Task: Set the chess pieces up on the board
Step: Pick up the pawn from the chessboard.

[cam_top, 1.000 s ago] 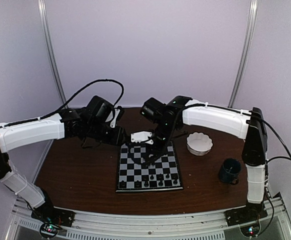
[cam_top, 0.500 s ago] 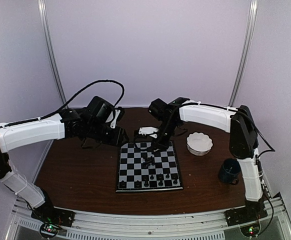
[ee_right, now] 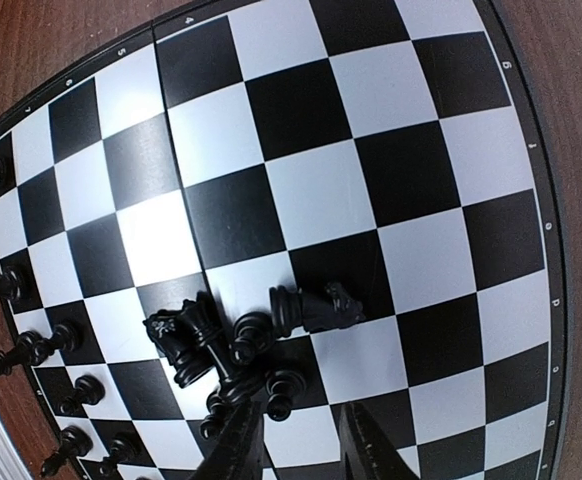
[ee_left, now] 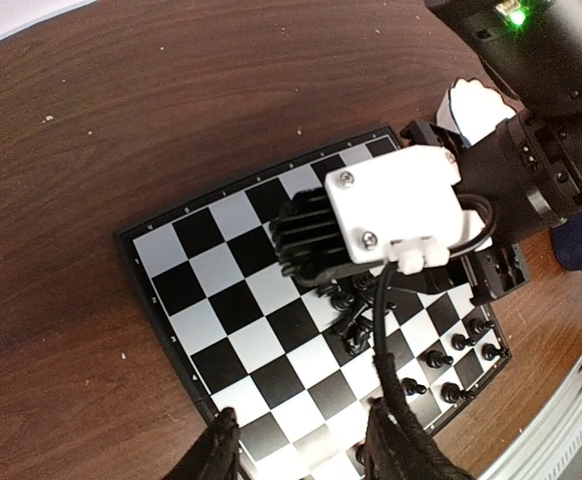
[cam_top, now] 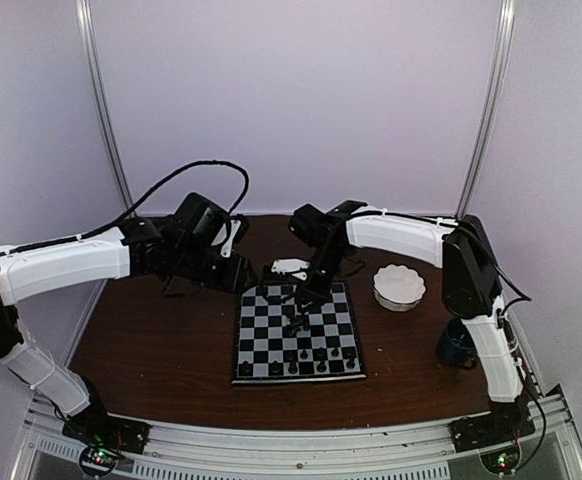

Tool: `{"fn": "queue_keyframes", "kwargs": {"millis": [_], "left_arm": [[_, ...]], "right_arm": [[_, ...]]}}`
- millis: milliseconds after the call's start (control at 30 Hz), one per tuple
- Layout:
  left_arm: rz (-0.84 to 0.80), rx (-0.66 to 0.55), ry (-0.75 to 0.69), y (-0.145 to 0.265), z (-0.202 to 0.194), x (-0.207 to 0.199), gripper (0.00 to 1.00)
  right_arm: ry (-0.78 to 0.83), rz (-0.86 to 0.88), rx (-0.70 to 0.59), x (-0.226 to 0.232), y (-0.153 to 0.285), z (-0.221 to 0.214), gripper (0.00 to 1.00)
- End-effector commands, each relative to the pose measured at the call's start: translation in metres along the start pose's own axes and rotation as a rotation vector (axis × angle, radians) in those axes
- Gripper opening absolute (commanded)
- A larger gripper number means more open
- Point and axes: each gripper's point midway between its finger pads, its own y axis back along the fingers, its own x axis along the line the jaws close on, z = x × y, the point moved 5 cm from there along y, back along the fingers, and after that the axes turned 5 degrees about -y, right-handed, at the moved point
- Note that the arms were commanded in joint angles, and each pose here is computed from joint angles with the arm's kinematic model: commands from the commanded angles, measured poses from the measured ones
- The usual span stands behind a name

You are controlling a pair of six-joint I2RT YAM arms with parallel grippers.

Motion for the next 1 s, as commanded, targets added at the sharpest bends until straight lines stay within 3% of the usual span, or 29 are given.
{"fn": "queue_keyframes", "kwargs": {"millis": [0, 300, 633, 967], "left_arm": [[-0.005, -0.022, -0.008, -0.002, 0.006, -0.003, 0.43], [-0.007, -0.017, -0.006, -0.004, 0.006, -0.003, 0.43], [-0.007, -0.017, -0.007, -0.004, 0.006, -0.003, 0.43], [0.006, -0.025, -0.012, -0.001, 0.006, -0.001, 0.43]], "right_arm": [[-0.016, 0.017, 0.018, 0.0, -0.007, 0.0, 0.28], [-0.027, 0.015, 0.038, -0.001, -0.014, -0.005, 0.27], [-0.029, 0.013, 0.046, -0.002, -0.015, -0.005, 0.08], [0.008, -0.074, -0.025, 0.001, 0.034, 0.006, 0.06]]}}
